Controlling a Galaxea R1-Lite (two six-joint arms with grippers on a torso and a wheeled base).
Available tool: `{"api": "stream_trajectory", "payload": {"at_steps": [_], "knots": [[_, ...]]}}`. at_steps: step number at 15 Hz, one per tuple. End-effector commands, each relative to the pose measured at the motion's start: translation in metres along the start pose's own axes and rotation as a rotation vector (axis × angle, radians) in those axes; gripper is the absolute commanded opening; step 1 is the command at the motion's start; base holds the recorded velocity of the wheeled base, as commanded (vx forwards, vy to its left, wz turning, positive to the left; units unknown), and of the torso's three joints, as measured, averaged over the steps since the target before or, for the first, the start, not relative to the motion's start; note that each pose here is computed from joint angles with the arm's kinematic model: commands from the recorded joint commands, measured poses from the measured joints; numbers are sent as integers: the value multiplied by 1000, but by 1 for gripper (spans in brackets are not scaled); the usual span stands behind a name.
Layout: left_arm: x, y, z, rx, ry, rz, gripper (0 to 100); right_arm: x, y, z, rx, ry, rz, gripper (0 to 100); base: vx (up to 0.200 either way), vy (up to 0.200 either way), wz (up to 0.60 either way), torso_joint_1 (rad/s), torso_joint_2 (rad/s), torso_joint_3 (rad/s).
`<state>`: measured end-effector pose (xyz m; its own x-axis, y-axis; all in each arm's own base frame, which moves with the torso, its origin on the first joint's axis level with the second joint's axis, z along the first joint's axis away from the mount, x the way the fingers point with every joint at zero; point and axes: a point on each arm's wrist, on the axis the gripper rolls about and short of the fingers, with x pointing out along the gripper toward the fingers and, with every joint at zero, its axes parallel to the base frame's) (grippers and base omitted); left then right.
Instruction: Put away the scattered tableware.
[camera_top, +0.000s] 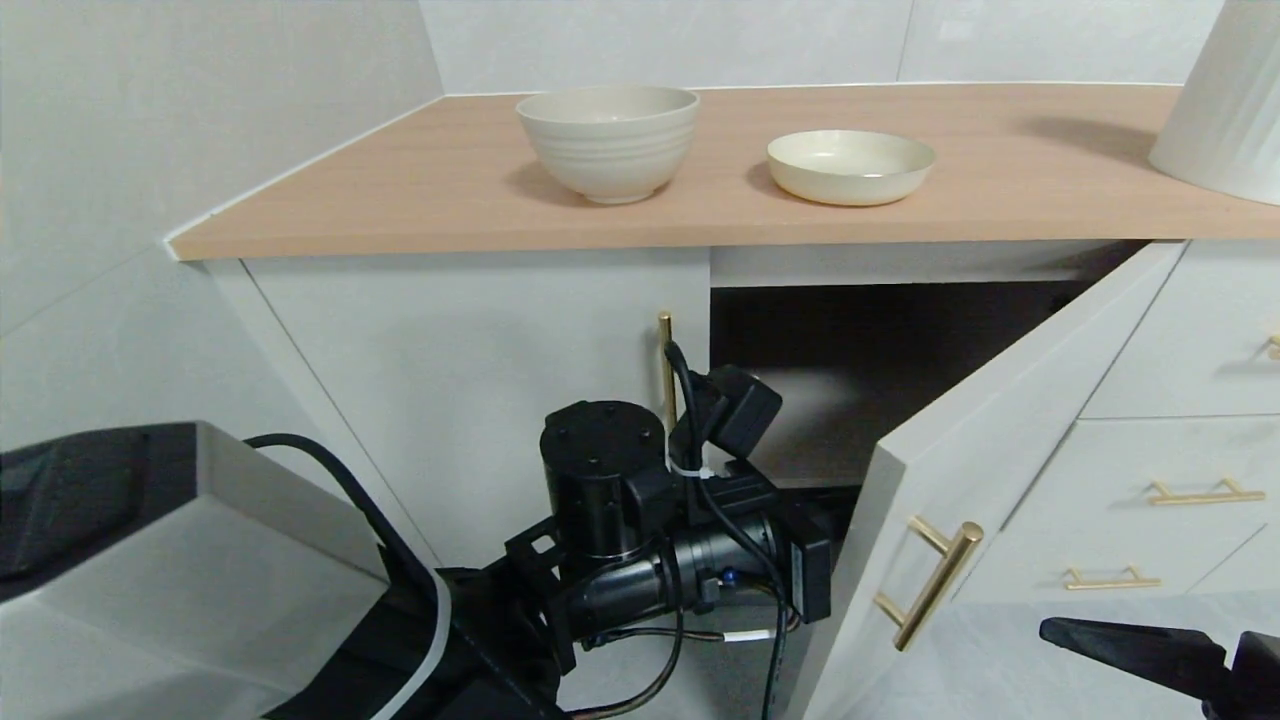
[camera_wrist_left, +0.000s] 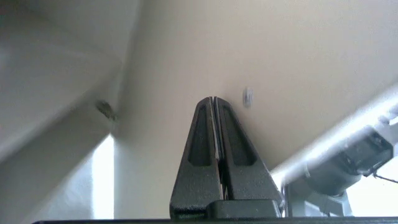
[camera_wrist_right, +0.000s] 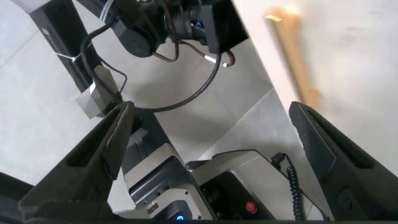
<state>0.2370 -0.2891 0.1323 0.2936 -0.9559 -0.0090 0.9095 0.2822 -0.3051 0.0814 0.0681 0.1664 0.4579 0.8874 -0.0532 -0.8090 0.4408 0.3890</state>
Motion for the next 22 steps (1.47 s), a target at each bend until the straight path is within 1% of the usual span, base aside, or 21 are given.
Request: {"api": "stream_trajectory", "payload": {"at_steps": [1,4,6,10,12,13,14,15,20,22], "knots": [[6,4,-1,-3,3,7,0,0,0,0,-1,-2,1,100,-200,0,0,7,2,-2],[17,14,-7,-13,24,21,0,-2,1,0,-6,-8,3,100,0,0,0,0,0,0],[19,18,-6,-18,26,30,0,-2,1,0,-5,-9,4,100,0,0,0,0,0,0],[24,19,0,-18,24,30,0,-2,2,0,-6,-11,4,100,0,0,0,0,0,0],[28,19,9,-59,9,27,0,-2,1,0,-7,-9,4,100,-200,0,0,5,5,5],[31,19,11,-66,8,27,0,-2,1,0,-5,-8,3,100,-200,0,0,17,2,-2],[34,23,12,-68,10,32,0,-2,1,0,-5,-8,3,100,-200,0,0,7,7,-2],[36,24,12,-72,14,34,0,-2,1,0,-5,-9,4,100,0,0,0,0,0,0],[41,27,9,-82,22,37,0,-5,3,0,-8,-12,5,100,0,0,0,0,0,0],[41,26,10,-80,18,40,0,-6,3,0,-11,-15,8,100,0,0,0,0,0,0]]}}
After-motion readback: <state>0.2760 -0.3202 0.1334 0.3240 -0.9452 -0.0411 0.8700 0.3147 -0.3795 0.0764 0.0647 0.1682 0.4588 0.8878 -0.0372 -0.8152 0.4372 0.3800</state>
